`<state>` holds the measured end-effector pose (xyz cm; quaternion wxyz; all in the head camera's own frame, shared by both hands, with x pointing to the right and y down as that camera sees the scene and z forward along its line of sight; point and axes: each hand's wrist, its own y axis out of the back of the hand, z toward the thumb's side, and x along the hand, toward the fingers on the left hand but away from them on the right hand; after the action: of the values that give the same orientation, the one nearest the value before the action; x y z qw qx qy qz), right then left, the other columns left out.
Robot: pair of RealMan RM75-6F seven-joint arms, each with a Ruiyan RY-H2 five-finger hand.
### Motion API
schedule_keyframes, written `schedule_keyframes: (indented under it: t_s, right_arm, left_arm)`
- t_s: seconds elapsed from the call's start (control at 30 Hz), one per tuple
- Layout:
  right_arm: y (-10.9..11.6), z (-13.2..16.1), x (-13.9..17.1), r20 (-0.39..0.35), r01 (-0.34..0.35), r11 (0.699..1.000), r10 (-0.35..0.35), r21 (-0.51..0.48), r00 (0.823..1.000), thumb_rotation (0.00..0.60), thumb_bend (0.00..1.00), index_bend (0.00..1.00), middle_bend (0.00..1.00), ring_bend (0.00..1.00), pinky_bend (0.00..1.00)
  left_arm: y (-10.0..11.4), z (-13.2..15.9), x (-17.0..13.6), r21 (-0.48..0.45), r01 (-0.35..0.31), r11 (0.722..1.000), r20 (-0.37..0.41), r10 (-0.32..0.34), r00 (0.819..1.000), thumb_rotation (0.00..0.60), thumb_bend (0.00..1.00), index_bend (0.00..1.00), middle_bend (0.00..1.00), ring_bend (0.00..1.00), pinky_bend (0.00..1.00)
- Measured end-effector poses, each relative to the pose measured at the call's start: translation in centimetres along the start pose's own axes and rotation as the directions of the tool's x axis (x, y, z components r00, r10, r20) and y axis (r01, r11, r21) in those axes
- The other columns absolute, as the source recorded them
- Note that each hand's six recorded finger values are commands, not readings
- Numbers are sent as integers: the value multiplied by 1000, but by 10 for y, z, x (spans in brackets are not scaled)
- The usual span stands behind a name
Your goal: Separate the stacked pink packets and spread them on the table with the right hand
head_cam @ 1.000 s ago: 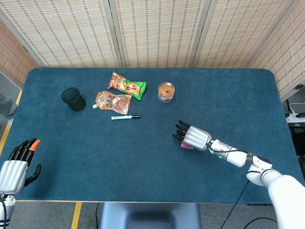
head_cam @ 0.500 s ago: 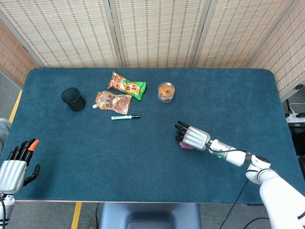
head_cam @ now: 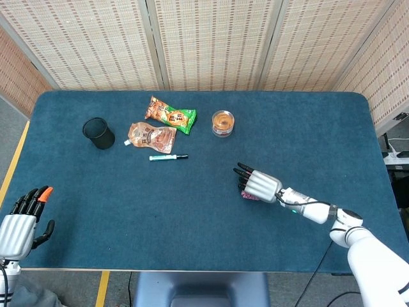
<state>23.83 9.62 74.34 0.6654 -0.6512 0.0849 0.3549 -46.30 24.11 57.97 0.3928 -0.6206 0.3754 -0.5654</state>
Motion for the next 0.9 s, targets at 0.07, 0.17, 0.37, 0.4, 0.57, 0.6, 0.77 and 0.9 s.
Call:
schedule_keyframes:
  t_s: [0.07,0.17,0.37,0.4,0.57,0.6,0.77,0.9]
  right_arm:
    - [1,0,0,1,5,1000,-5,0,1000,600,200,360,312,6,60]
    - [3,-1,1,4,18,1000,-18,0,1000,600,199,382,326,18,66]
    - [5,-2,1,9,30,1000,-30,-2,1000,600,200,418,351,35,71]
    - [5,-1,1,7,30,1000,-30,-2,1000,600,200,423,354,37,71]
    - [6,0,0,3,40,999,-40,1,999,600,200,441,365,42,71]
    - [7,0,0,4,42,999,-42,2,999,600,199,443,366,42,71]
    - [8,-4,2,10,48,999,-48,5,999,600,200,446,367,45,71]
    - [10,-6,4,8,56,998,-56,7,998,600,199,449,367,45,71]
  left_arm:
    - [-1,0,0,0,-1,1000,0,1,1000,600,460,0,83,92,176]
    - [-1,-1,-3,-2,-3,1000,2,3,1000,600,459,0,84,91,175]
    - [2,1,-1,-1,-1,1000,7,1,1000,600,460,0,85,91,176]
    - [2,2,-1,-1,-1,1000,8,1,1000,600,460,0,85,91,176]
    - [2,2,-1,-3,-3,1000,8,3,1000,600,459,0,85,91,175]
    - [2,2,0,-2,-2,1000,7,2,1000,600,459,0,85,92,175]
    - [1,2,0,-1,1,1000,7,-1,1000,600,458,0,85,91,175]
    - [0,2,1,-2,2,1000,9,-2,1000,600,459,0,85,91,176]
